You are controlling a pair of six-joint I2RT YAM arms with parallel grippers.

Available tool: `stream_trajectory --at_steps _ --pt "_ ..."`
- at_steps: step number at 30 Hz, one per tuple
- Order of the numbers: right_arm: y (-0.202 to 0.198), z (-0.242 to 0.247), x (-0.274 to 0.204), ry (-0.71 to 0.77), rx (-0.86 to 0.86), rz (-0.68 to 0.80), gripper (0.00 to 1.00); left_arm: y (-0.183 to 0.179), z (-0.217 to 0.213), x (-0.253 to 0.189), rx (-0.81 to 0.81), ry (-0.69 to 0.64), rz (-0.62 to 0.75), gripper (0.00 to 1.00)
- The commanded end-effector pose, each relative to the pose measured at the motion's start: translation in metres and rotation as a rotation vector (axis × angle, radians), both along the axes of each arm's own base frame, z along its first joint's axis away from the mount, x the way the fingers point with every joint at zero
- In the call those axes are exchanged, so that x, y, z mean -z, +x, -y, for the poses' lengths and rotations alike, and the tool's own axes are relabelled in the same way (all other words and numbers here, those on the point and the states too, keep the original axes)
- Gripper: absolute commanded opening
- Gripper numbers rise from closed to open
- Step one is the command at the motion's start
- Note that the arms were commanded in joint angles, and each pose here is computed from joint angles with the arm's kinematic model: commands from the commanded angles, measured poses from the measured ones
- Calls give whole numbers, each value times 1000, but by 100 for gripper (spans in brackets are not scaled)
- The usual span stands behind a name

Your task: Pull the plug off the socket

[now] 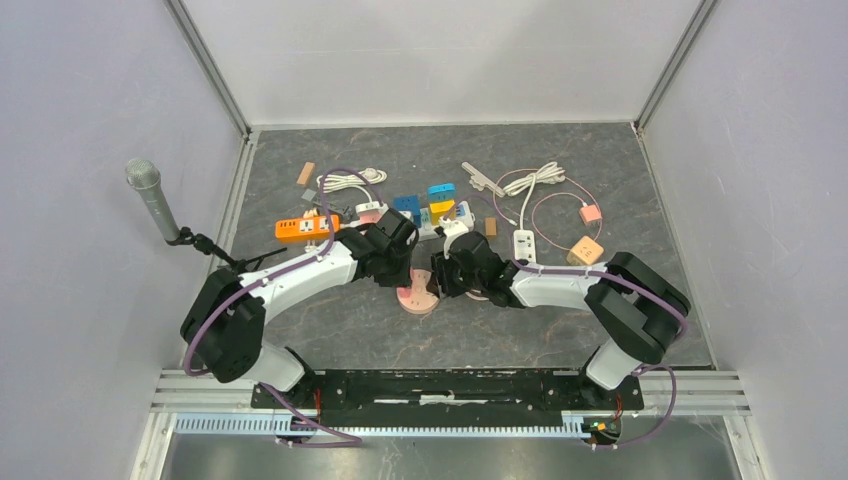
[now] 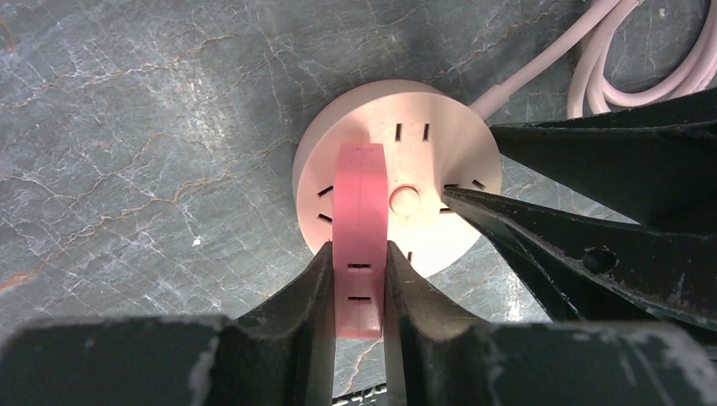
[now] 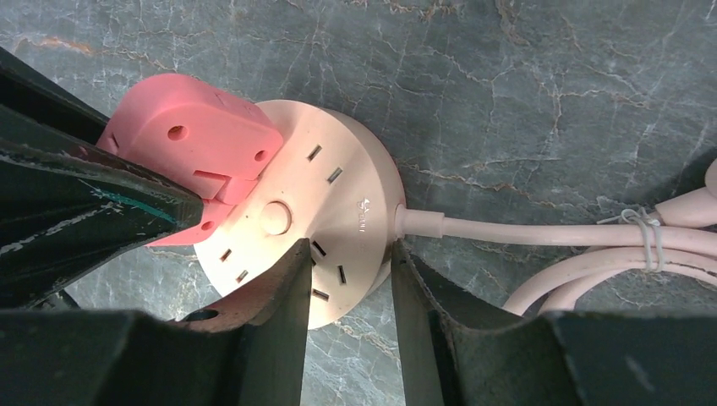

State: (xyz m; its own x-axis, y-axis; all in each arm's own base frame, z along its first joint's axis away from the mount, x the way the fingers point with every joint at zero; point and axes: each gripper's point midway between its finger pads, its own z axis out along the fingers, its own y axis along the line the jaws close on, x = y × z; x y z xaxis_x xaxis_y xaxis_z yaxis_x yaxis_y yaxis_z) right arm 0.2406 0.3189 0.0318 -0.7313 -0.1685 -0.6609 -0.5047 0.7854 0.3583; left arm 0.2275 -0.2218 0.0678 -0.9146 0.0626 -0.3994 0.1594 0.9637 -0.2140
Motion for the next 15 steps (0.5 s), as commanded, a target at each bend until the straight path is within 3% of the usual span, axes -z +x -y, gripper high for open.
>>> stream_trajectory --at_steps 1,9,13,15 --pt "-31 78 71 -383 24 -98 42 19 9 -38 -90 -75 87 2" --pt "-32 86 75 -422 47 -108 42 14 -12 -31 -148 -21 111 2" --pt "-30 82 72 -403 38 -97 41 6 15 -36 -49 -145 70 2" --pt "-32 73 68 -353 -4 -85 41 7 15 -35 -65 -146 69 2"
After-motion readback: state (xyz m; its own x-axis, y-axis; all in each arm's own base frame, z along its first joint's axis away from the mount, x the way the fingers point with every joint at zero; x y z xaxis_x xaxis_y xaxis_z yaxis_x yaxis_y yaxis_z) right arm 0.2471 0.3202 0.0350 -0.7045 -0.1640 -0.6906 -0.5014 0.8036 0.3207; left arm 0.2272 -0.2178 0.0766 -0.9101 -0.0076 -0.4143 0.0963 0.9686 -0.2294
